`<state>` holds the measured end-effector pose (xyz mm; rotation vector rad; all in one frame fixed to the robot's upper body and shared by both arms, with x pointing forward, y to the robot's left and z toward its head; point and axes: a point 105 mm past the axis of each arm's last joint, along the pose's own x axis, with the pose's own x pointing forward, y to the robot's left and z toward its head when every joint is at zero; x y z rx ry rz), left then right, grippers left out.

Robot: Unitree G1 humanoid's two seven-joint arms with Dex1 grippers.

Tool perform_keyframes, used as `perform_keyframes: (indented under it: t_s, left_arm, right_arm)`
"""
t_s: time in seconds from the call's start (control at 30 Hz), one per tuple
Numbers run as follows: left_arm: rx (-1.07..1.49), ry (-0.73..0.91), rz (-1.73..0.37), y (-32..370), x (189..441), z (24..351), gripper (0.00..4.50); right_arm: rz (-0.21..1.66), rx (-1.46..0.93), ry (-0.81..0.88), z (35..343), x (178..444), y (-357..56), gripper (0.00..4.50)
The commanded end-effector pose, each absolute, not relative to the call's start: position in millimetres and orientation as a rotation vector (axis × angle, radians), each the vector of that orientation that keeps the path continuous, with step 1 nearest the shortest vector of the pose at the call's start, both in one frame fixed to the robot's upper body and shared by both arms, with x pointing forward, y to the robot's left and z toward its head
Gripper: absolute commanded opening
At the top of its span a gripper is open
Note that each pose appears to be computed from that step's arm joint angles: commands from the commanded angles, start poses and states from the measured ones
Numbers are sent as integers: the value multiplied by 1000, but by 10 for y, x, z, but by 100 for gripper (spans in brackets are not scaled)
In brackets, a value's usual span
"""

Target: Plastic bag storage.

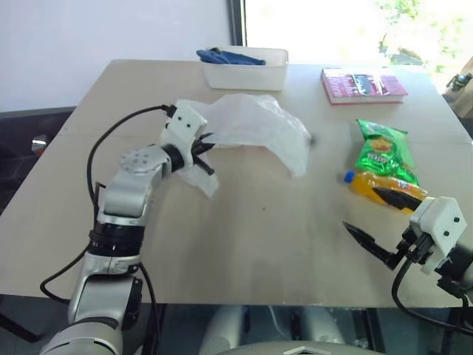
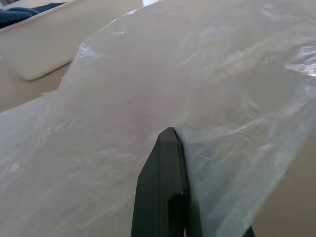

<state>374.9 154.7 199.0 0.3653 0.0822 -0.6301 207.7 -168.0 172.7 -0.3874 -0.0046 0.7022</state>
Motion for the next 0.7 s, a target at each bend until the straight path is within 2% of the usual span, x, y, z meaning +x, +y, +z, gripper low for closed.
perform_keyframes:
  t_s: [0.03,0.13,0.27,0.37,0.43,0.47,0.7]
  left_arm:
    - [408,52,-735,1293,3567,2112,2]
    - [376,69,-779,1174,3480,2092,2]
    - [488,76,-787,1201,3438,1980,2]
    - [625,44,-808,1219,3414,1911,84]
    - [738,0,-815,1233,3405,1889,177]
    - [763,-10,-823,1241,3394,1876,204]
    - [855,-75,-847,1307,3367,1869,204]
  right_arm:
    - [712,-414,-43,1777,2069,-1624,450]
    - [712,-413,-42,1756,2070,-1618,450]
    - [712,-413,-39,1727,2060,-1620,450]
    - [711,-408,-41,1719,2053,-1623,450]
    - [718,-406,-43,1720,2031,-1618,450]
    - [724,-401,-44,1723,2014,-1610,450]
    - [746,-395,-39,1717,1920,-1600,450]
